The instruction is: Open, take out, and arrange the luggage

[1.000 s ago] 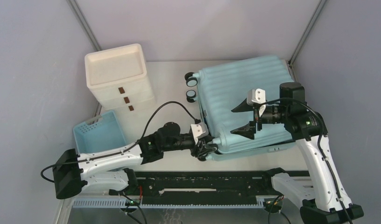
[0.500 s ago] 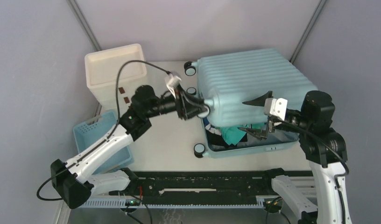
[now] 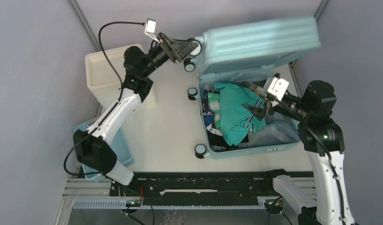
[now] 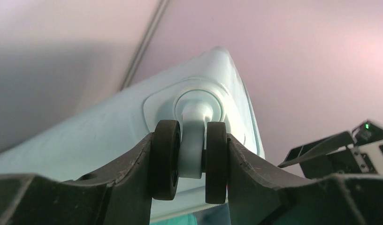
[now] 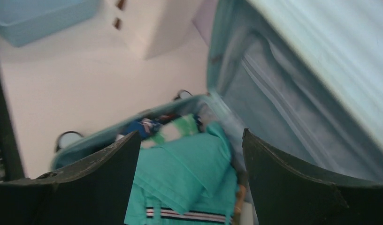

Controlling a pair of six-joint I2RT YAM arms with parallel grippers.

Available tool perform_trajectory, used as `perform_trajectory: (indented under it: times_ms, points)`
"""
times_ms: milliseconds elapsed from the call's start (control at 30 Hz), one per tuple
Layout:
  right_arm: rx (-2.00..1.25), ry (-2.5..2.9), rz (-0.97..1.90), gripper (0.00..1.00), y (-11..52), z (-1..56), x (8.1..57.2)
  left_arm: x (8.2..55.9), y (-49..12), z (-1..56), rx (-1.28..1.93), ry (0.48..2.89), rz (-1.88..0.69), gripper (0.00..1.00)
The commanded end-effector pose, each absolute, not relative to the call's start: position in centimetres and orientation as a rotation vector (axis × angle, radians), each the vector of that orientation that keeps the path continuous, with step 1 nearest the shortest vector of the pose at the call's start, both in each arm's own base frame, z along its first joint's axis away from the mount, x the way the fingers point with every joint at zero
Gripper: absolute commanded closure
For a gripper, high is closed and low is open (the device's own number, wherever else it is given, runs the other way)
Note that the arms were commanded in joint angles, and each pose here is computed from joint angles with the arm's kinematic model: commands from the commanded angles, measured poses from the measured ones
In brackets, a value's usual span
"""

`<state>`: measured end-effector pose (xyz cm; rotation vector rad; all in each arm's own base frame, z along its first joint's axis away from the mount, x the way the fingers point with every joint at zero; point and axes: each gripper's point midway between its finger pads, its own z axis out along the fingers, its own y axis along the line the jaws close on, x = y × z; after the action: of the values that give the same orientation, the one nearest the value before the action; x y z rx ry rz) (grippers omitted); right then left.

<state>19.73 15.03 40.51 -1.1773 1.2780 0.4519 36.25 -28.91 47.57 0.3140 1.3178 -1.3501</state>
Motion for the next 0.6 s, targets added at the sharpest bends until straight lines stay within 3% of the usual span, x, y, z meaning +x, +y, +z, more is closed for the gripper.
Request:
perform_trajectory:
  times_ms: [0, 167, 567]
  points:
    - [-0.876, 1.413, 0.223, 0.13, 10.7, 41.9, 27.4, 43.3, -24.1, 52.7, 0.079, 1.152, -1.178, 1.00]
    - [-0.546, 1.476, 0.243, 0.20, 4.6, 43.2, 33.9, 47.0, -23.0, 53.0, 0.014, 1.138, -1.156, 1.00]
    - [-0.298, 1.383, 0.017, 0.22, -7.1, 43.7, 45.2, 51.1, -22.9, 52.7, -0.005, 1.157, -1.130, 1.00]
